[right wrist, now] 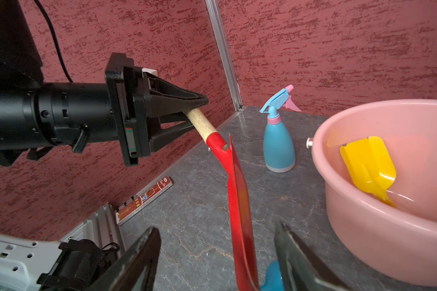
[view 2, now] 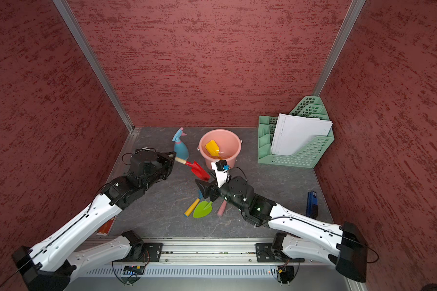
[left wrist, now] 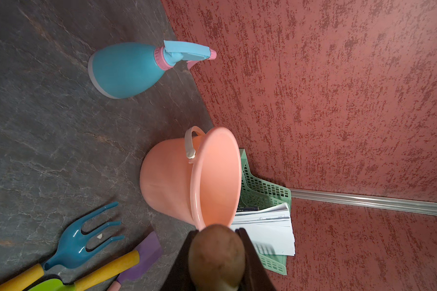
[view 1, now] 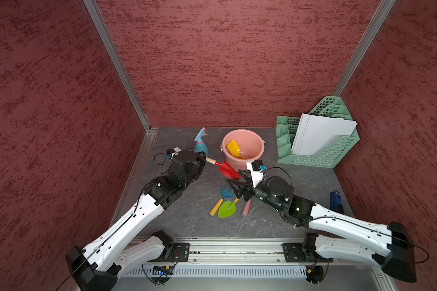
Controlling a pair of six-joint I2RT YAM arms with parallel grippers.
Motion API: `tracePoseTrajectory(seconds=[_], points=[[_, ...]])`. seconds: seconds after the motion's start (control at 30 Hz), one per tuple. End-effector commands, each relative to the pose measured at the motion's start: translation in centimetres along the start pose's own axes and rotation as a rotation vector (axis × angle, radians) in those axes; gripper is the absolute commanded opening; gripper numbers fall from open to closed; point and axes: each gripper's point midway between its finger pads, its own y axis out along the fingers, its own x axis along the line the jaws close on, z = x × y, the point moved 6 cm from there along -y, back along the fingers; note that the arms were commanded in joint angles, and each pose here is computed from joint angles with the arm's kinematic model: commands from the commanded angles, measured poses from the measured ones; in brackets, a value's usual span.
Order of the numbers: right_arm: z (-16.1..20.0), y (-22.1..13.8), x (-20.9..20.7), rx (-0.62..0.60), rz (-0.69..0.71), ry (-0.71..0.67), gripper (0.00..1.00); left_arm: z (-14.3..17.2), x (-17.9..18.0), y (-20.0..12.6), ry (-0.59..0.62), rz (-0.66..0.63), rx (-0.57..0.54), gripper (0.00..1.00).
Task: Organize the gardening tools
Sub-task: Pick up the gardening tool from the center of the board.
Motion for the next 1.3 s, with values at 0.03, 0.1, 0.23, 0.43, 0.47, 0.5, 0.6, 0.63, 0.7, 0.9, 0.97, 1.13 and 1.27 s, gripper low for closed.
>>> tracePoseTrajectory(seconds=[0.03, 0.1, 0.23, 0.43, 0.47, 0.5, 0.6, 0.63, 0.7, 0.9, 0.97, 1.13, 1.27], points=[[-1.2, 0.7, 0.3, -0.053, 0.026, -0.035, 0.63, 0.3, -1.0, -0.4, -0.047, 0.057, 0.013, 0.0], [-1.3, 1.1, 0.3, -0.053, 0.037, -0.049, 0.54, 0.3, -1.2, -0.8, -0.05, 0.071, 0.01, 0.0], [-1.3, 1.5, 0.3, -0.067, 0.041, -0.051, 0.45, 0.2, -1.4, -1.3, -0.051, 0.081, 0.007, 0.0], [-1.6, 1.3, 0.3, -0.107, 0.032, -0.038, 0.36, 0.4, -1.0, -1.3, -0.051, 0.068, 0.021, 0.0], [-1.7, 1.2, 0.3, -0.111, 0.033, -0.039, 0.36, 0.4, -0.9, -1.3, -0.053, 0.067, 0.023, 0.0], [-1.9, 1.0, 0.3, -0.116, 0.034, -0.041, 0.35, 0.5, -0.9, -1.3, -0.055, 0.068, 0.028, 0.0], [-1.9, 1.0, 0.2, -0.112, 0.045, -0.05, 0.27, 0.5, -0.9, -1.3, -0.057, 0.072, 0.031, 0.0], [-1.9, 1.1, 0.1, -0.107, 0.049, -0.052, 0.21, 0.6, -0.9, -1.4, -0.058, 0.072, 0.031, 0.0], [-1.7, 1.3, 0.0, -0.091, 0.061, -0.056, 0.06, 0.6, -0.9, -1.4, -0.062, 0.076, 0.033, 0.0], [-1.6, 1.7, 0.1, -0.068, 0.067, -0.056, 0.0, 0.6, -1.1, -1.4, -0.042, 0.086, 0.038, 0.0], [-1.8, 1.5, 0.1, -0.059, 0.071, -0.06, 0.0, 0.7, -1.2, -1.4, -0.016, 0.095, 0.046, 0.28], [-2.8, 0.0, -0.4, 0.058, 0.166, -0.129, 0.0, 0.4, -1.4, -1.8, 0.183, 0.048, 0.079, 0.91], [-3.7, -2.4, -0.9, 0.204, 0.244, -0.203, 0.0, 0.0, -3.3, -3.2, 0.585, 0.067, 0.095, 1.0]])
